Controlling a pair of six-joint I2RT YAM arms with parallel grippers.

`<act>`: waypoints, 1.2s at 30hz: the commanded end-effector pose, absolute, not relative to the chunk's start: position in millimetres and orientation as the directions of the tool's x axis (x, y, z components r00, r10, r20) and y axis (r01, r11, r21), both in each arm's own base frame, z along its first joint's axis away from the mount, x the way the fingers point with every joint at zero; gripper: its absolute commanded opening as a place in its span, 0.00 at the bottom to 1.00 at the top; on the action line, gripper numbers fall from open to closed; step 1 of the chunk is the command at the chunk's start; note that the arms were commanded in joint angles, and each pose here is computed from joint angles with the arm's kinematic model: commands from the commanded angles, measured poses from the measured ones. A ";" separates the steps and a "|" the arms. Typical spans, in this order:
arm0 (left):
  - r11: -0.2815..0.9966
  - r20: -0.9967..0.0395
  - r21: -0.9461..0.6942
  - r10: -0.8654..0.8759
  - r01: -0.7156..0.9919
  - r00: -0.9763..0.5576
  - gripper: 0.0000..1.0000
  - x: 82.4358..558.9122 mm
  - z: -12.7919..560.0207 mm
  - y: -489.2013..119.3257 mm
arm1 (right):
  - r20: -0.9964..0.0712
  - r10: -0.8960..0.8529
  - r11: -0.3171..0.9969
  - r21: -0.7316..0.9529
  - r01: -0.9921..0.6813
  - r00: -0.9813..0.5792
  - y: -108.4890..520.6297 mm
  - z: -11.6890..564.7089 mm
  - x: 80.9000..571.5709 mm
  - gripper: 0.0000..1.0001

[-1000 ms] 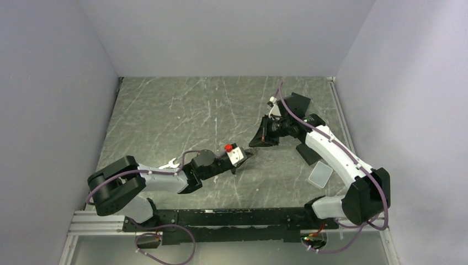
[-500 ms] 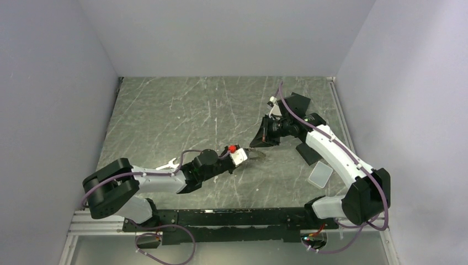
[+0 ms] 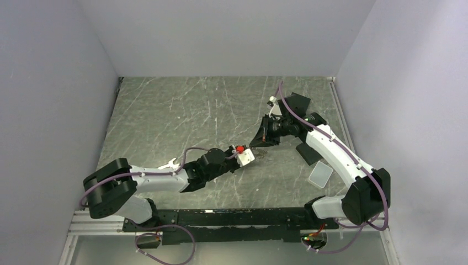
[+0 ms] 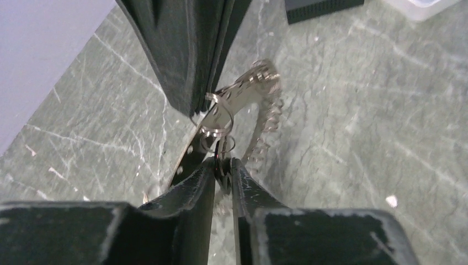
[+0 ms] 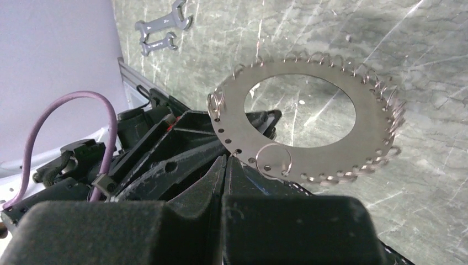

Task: Put the keys on the keyring

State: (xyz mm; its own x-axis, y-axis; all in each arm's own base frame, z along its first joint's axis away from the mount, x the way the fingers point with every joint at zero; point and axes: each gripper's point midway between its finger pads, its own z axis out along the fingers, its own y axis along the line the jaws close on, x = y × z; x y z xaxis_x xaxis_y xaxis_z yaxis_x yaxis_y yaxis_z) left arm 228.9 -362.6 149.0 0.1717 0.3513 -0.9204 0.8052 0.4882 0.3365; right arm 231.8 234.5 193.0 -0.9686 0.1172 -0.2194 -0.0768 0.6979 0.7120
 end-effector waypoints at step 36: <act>0.343 -0.992 0.121 0.064 0.932 0.105 0.68 189.7 242.5 -347.7 | -0.673 -0.204 0.489 0.559 -0.670 -0.711 258.7 250.2 211.5 0.00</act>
State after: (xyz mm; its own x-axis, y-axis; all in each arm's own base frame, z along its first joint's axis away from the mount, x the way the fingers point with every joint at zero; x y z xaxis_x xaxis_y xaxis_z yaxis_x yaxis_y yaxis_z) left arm 187.7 -331.9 194.2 0.0521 0.1989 -0.9786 0.9253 0.3591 0.1223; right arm 215.8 246.9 229.5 -0.7975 -0.1716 -0.5784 -0.5577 0.5753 0.5983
